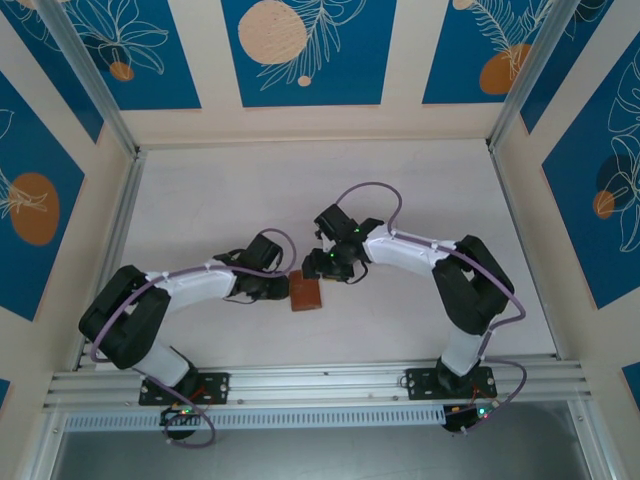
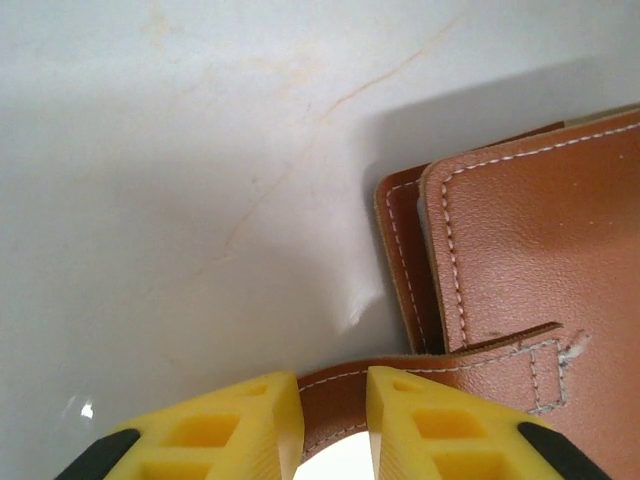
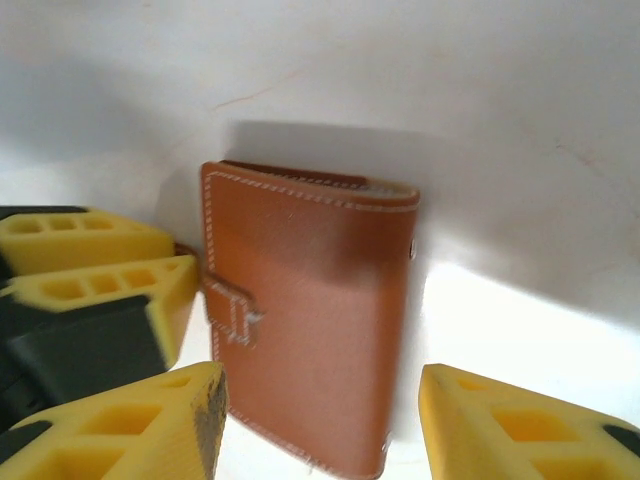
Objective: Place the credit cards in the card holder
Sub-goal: Close the card holder at the bottom-center of the table, then turn over the card holder at the bottom-center of the table.
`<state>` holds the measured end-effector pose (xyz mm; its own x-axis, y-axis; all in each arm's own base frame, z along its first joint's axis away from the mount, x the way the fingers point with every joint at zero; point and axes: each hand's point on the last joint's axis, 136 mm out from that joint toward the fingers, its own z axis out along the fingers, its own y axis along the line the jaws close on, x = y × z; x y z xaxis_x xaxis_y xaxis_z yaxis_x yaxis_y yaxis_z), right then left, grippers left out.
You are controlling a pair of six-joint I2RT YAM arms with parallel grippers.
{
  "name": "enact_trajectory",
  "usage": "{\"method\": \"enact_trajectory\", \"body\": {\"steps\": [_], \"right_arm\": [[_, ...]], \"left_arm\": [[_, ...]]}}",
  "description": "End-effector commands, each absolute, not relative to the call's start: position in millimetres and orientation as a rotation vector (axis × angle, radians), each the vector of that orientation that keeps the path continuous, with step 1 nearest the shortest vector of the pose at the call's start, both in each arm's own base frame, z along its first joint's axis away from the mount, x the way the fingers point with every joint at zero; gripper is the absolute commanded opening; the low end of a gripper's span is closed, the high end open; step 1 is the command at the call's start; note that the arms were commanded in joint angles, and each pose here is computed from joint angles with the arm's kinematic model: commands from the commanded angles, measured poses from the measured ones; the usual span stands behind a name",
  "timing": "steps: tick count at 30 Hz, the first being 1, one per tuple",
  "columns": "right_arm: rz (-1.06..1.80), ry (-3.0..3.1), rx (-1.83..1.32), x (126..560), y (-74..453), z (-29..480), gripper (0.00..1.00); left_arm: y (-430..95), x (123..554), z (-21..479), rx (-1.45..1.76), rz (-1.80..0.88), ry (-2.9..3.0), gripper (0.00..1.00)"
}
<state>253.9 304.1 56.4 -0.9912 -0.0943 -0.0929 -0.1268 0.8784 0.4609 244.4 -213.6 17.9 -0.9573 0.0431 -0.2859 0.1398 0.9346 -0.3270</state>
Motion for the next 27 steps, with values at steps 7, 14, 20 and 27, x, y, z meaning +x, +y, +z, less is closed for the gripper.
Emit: {"method": "enact_trajectory", "body": {"steps": [7, 14, 20, 27], "right_arm": [[0.952, 3.046, -0.19, 238, 322, 25, 0.55], [1.211, 2.986, -0.18, 234, 342, 36, 0.52], [1.362, 2.882, -0.176, 239, 350, 69, 0.43], [1.394, 2.773, -0.143, 245, 342, 106, 0.21]], "left_arm": [[-181, 208, -28, 0.092, -0.368, 2.981, 0.25], [-183, 199, -46, 0.094, -0.375, 3.023, 0.24], [-193, 194, -52, 0.115, -0.399, 3.028, 0.23], [-197, 193, -53, 0.123, -0.399, 3.019, 0.23]]}}
